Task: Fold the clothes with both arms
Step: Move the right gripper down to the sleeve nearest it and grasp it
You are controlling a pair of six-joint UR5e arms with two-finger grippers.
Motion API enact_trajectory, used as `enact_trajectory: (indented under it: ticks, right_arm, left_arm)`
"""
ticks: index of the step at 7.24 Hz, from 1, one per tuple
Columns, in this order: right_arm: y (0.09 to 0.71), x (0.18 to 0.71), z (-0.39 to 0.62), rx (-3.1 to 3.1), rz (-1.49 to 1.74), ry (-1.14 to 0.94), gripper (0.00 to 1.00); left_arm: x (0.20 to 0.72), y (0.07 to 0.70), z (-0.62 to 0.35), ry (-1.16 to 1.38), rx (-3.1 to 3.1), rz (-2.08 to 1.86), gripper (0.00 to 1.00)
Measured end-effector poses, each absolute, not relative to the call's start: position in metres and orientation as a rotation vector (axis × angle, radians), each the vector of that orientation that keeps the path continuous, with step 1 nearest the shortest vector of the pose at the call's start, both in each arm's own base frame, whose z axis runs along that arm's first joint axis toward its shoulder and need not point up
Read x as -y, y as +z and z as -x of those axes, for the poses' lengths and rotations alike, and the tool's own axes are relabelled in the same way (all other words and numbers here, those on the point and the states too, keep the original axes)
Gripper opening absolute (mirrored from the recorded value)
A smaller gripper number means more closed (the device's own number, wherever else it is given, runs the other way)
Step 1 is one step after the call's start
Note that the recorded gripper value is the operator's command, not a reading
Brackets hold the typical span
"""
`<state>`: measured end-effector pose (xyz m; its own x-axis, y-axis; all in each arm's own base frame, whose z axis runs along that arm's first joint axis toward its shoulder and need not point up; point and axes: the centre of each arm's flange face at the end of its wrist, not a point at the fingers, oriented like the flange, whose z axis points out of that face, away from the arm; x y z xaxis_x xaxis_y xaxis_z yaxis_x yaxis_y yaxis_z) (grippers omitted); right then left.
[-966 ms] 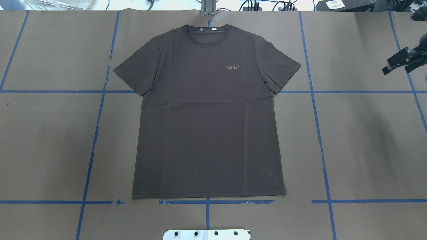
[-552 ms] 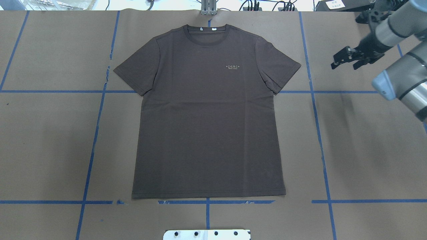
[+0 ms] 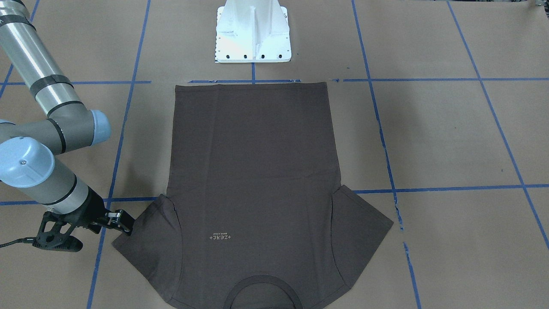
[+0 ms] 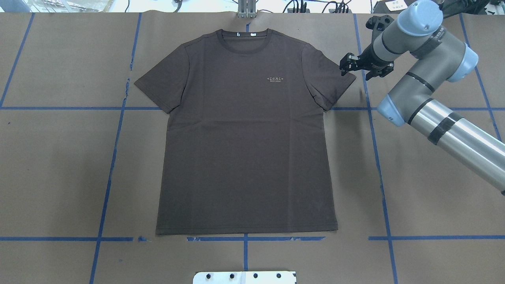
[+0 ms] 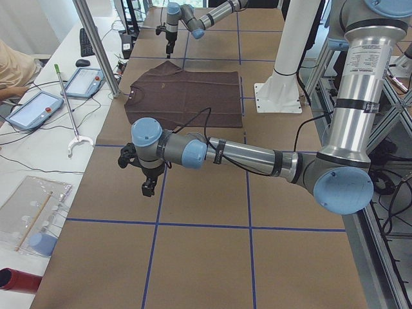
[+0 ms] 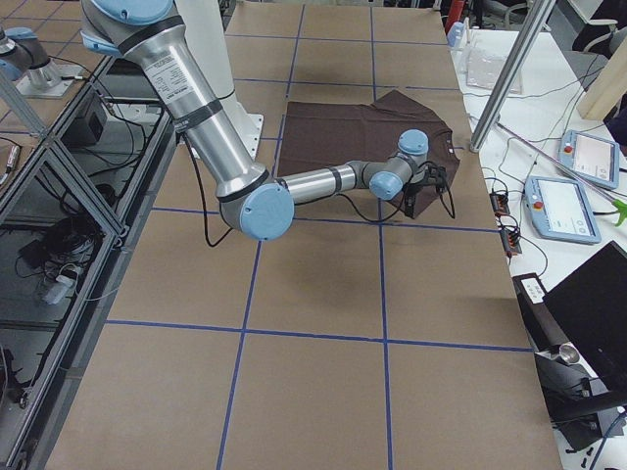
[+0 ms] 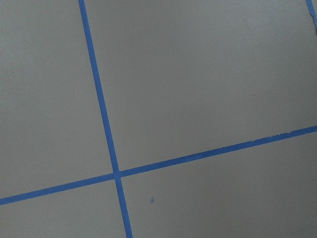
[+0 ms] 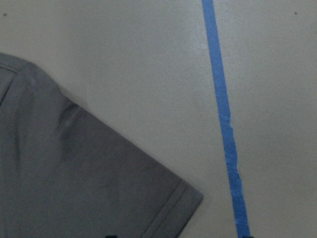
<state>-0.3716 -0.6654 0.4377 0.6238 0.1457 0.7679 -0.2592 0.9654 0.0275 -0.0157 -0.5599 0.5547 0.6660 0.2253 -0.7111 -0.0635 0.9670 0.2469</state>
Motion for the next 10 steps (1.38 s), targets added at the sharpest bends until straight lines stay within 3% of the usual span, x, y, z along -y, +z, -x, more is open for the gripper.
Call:
enact_trajectory:
  ticks: [5, 7, 8, 9, 10]
  right_arm:
    - [0.448, 0.678, 0.391, 0.787, -0.176, 0.297, 0.69]
    - [0.453, 0.678, 0.393, 0.778, -0.172, 0.300, 0.59]
    - [0.454, 0.678, 0.394, 0.776, -0.170, 0.300, 0.16]
    - [0.455, 0.677, 0.395, 0.775, -0.169, 0.299, 0.00]
    - [0.455, 0.677, 0.396, 0.775, -0.168, 0.299, 0.00]
  left_arm:
    - [0.559, 0.555, 0.016, 0.165, -0.828, -0.209, 1.00]
    - [0.559, 0.554, 0.016, 0.165, -0.829, -0.210, 1.00]
    - [0.559, 0.554, 0.016, 0.165, -0.830, -0.209, 1.00]
    - [0.559, 0.555, 0.016, 0.164, -0.830, -0.208, 1.00]
    - [0.559, 0.555, 0.016, 0.163, -0.831, -0.207, 1.00]
